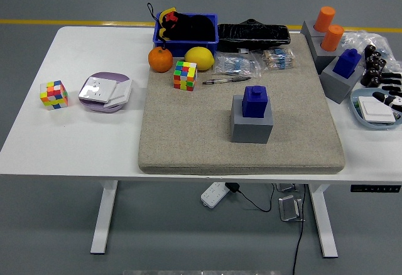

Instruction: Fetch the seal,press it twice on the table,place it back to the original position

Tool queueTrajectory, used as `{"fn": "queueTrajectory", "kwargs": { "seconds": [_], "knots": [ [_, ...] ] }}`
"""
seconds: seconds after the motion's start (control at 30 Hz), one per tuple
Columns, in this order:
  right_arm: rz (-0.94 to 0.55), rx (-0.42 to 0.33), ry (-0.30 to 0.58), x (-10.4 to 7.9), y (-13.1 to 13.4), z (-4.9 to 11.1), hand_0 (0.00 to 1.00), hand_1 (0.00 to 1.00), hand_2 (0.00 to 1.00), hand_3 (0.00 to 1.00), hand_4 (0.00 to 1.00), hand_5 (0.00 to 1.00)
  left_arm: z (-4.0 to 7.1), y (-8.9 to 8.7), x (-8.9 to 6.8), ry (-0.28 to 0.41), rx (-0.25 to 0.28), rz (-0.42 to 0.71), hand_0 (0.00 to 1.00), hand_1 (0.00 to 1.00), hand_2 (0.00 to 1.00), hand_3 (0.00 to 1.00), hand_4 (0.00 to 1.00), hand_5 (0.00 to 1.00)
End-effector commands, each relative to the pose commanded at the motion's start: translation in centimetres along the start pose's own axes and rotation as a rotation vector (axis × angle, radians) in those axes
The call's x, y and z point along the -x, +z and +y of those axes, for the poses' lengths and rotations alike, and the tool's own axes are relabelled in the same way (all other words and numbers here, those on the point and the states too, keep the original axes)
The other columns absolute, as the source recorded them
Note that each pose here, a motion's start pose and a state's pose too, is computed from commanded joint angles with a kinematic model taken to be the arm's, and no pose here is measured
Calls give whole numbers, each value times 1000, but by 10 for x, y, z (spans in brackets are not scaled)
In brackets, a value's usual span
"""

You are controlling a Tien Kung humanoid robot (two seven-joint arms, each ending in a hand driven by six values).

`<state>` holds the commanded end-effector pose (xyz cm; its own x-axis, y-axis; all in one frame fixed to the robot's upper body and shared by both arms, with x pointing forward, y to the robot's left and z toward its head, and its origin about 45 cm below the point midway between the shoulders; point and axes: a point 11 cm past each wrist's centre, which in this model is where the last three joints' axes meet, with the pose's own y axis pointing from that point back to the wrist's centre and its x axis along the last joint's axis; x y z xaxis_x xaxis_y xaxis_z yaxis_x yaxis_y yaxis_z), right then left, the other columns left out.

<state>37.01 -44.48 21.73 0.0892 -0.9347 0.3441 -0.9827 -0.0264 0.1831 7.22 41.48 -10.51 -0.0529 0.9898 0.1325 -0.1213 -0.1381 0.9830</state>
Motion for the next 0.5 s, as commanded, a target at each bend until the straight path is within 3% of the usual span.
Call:
{"fn": "queueTrajectory", "kwargs": {
  "seconds": [0.5],
  "knots": [
    [-2,14,0,0,5,3,849,738,732,739,927,281,0,-3,0,0,-4,4,814,816,786,839,793,393]
  ]
}}
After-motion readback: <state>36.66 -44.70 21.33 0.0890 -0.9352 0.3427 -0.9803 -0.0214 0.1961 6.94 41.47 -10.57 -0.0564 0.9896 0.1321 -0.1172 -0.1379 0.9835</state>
